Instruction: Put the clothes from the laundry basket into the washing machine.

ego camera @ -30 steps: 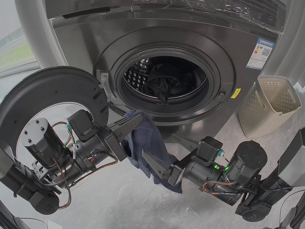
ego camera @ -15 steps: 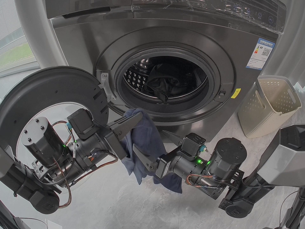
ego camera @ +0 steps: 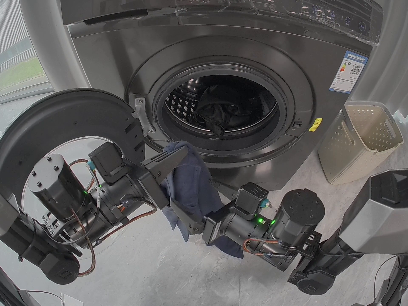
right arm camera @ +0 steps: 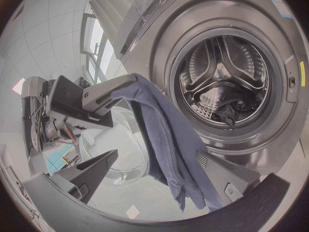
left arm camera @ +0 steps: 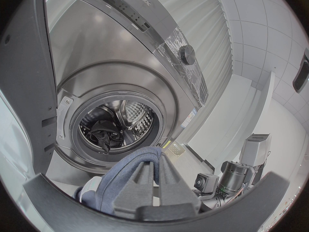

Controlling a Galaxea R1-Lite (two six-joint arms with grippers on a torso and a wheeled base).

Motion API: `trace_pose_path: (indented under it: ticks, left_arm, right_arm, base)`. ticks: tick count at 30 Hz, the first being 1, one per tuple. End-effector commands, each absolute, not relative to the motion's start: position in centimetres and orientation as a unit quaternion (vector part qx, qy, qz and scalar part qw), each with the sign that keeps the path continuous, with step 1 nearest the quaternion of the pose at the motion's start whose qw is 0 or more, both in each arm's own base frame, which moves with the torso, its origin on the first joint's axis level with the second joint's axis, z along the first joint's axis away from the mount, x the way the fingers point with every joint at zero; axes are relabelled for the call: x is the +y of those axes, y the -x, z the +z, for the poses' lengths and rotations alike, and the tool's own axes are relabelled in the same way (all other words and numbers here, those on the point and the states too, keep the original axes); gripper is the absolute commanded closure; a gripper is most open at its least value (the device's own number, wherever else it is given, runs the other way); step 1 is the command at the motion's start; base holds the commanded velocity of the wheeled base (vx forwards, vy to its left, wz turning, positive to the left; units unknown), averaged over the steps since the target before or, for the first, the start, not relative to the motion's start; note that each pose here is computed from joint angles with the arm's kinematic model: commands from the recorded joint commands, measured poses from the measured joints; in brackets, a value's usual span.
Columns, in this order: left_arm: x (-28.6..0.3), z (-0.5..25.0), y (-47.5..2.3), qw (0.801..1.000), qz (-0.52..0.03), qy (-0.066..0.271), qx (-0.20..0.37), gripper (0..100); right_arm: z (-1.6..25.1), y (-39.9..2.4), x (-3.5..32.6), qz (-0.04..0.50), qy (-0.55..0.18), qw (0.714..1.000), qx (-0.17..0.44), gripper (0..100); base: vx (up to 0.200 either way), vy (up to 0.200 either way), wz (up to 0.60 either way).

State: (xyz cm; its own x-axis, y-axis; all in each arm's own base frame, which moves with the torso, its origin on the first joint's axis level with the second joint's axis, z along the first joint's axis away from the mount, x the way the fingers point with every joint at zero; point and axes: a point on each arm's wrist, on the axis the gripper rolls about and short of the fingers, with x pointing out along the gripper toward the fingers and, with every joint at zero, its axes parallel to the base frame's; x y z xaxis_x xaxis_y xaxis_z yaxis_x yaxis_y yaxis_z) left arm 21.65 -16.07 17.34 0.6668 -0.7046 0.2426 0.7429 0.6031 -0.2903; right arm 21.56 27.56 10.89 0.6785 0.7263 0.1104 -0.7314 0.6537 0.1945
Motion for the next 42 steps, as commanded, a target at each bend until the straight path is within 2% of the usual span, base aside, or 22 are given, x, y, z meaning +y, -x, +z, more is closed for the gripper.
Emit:
trace_pose_path:
  ticks: [1,11,24,25,35,42]
  left_arm:
    - [-16.0,17.4,-21.6,0.894,-0.405,0.186,-0.054,100]
    - [-16.0,17.6,-21.5,0.893,-0.405,0.187,-0.055,100]
    - [-16.0,17.6,-21.5,0.893,-0.406,0.188,-0.056,100]
    - [-16.0,17.6,-21.5,0.893,-0.406,0.188,-0.056,100]
    - [-16.2,17.0,-21.5,0.893,-0.408,0.185,-0.044,100]
    - [-16.2,16.4,-21.7,0.896,-0.404,0.184,-0.033,100]
  right_arm:
    - [11.4,-22.1,28.0,0.4,-0.119,0.908,-0.025,0]
    - [12.1,-24.0,28.2,0.383,-0.126,0.913,-0.052,0]
    - [12.3,-25.0,27.5,0.367,-0.125,0.92,-0.059,0]
    - [12.4,-25.1,27.5,0.367,-0.126,0.92,-0.061,100]
    - [13.1,-24.7,28.0,0.375,-0.13,0.915,-0.073,100]
    - [14.6,-22.7,26.4,0.381,-0.13,0.912,-0.073,100]
  base:
    - [0.0,0.0,0.0]
    - [0.0,0.0,0.0]
    - [0.0,0.0,0.0]
    - [0.0,0.0,0.0]
    - [0.0,0.0,0.0]
    - [0.0,0.0,0.0]
